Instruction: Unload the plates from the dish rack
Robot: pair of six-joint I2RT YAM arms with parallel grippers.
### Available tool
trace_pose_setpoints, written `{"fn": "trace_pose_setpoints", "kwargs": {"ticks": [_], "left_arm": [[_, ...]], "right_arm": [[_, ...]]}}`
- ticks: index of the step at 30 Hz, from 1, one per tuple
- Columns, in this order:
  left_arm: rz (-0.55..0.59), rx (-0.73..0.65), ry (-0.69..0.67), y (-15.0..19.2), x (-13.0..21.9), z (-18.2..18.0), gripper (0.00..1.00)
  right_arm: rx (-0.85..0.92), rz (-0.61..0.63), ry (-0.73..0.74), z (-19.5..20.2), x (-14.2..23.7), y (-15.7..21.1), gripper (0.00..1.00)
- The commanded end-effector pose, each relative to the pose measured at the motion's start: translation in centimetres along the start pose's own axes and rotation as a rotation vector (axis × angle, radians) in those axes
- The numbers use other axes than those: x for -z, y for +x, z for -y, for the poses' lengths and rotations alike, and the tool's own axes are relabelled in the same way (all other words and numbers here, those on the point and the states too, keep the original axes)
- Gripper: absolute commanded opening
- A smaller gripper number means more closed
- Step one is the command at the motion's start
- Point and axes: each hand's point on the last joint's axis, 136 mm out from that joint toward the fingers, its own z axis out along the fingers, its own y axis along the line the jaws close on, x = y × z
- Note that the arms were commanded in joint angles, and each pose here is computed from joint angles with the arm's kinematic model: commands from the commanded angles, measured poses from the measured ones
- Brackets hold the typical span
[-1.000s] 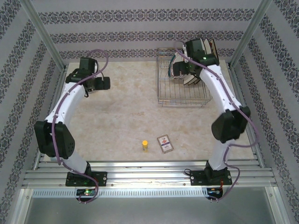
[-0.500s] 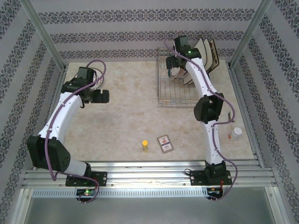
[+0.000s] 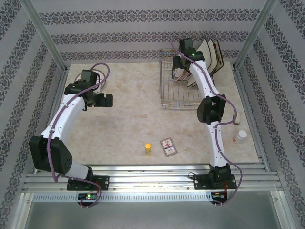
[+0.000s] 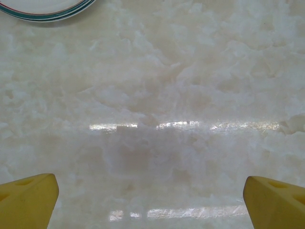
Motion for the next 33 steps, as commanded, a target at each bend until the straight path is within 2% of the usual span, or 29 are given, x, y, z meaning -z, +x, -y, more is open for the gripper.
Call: {"fn": "trace_pose_setpoints", "kwargs": {"ticks": [1, 5, 10, 13, 18, 20, 23, 26, 33], "left_arm": [[-0.005, -0.034, 0.002, 0.3, -0.3, 0.3, 1.0], [-0.008, -0.033, 0.0, 0.4, -0.4, 0.2, 1.0], [-0.009, -0.026, -0.006, 0.4, -0.9, -0.1, 1.0], [-0.017, -0.019, 0.005, 0.5, -1.4, 0.0, 1.0], [-0.024, -0.011, 0.007, 0.8, -1.8, -0.1, 1.0], [-0.03, -0.009, 0.004, 1.0, -1.8, -0.1, 1.0], [-0.031, -0.008, 0.006, 1.2, -1.8, -0.1, 1.0], [-0.028, -0.01, 0.007, 1.2, -1.6, -0.1, 1.0], [-0.013, -0.008, 0.002, 1.4, -0.7, -0.3, 1.0]], "right_arm": [[-0.031, 0.037, -0.009, -0.5, -1.0, -0.7, 0.6], [-0.039, 0.06, 0.03, -0.5, -1.4, -0.9, 0.44], [-0.04, 0.086, 0.036, -0.9, -0.6, -1.6, 0.39], [-0.038, 0.089, 0.034, -1.1, 0.0, -1.8, 0.26], [-0.022, 0.099, 0.033, -1.4, 1.2, -2.2, 0.21], [-0.019, 0.11, 0.034, -1.6, 1.8, -2.6, 0.12], [-0.016, 0.122, 0.033, -1.8, 2.6, -3.0, 0.06], [-0.013, 0.133, 0.031, -1.9, 3.7, -3.4, 0.01], [0.005, 0.204, 0.018, -2.4, 8.8, -5.7, 0.0]]}}
